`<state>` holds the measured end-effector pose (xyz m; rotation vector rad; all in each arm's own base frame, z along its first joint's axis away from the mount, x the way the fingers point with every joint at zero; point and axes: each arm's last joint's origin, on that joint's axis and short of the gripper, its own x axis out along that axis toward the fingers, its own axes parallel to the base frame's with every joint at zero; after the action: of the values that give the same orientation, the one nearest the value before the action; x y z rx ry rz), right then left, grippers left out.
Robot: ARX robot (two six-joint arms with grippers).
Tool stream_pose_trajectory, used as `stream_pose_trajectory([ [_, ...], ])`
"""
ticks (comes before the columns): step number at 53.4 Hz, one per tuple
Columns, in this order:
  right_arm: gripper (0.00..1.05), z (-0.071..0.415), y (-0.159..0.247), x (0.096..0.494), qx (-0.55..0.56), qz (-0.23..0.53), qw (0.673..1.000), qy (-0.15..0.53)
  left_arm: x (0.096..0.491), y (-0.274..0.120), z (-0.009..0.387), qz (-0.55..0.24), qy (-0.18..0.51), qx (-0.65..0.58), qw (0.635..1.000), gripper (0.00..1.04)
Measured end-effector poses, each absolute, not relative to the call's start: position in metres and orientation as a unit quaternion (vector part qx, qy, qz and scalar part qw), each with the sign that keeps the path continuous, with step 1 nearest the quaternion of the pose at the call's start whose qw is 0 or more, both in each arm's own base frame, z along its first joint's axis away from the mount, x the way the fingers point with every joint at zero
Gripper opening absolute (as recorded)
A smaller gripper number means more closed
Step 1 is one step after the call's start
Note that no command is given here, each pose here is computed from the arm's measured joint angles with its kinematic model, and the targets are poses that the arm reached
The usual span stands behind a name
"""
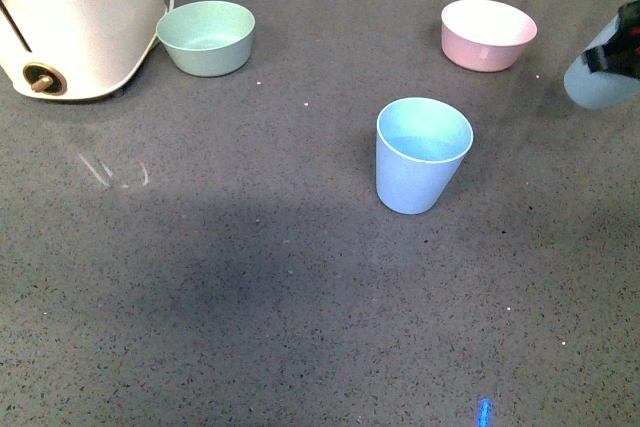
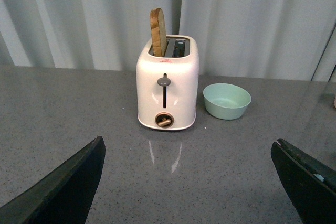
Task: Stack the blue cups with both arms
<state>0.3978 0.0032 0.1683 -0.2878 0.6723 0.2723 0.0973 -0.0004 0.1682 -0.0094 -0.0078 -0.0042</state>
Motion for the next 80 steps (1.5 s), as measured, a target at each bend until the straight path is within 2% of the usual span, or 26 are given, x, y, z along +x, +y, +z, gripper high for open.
stream_pose_trajectory([
  [9, 0.02, 0.209, 0.019, 0.369, -0.135, 0.198, 0.925, 0.295, 0.097, 0.000, 0.168, -0.002, -0.004, -0.004, 1.000, 0.96],
  [17, 0.02, 0.234, 0.054, 0.339, -0.156, 0.261, 0.915, 0.266, 0.097, 0.000, 0.168, -0.002, -0.004, -0.005, 1.000, 0.96],
  [37, 0.02, 0.222, 0.122, 0.309, -0.182, 0.363, 0.871, 0.276, 0.097, 0.000, 0.168, -0.002, -0.004, -0.004, 1.000, 0.96],
  [48, 0.02, 0.216, 0.138, 0.299, -0.192, 0.384, 0.856, 0.287, 0.097, 0.000, 0.168, -0.002, -0.004, -0.004, 1.000, 0.96],
  [70, 0.02, 0.184, 0.139, 0.296, -0.214, 0.366, 0.844, 0.328, 0.097, 0.000, 0.168, -0.002, -0.004, -0.004, 1.000, 0.96],
  [75, 0.20, 0.184, 0.140, 0.298, -0.215, 0.357, 0.850, 0.322, 0.097, 0.000, 0.168, -0.002, -0.004, -0.004, 1.000, 0.96],
  [80, 0.35, 0.186, 0.138, 0.301, -0.212, 0.345, 0.861, 0.309, 0.097, 0.000, 0.168, -0.002, -0.004, -0.004, 1.000, 0.96],
])
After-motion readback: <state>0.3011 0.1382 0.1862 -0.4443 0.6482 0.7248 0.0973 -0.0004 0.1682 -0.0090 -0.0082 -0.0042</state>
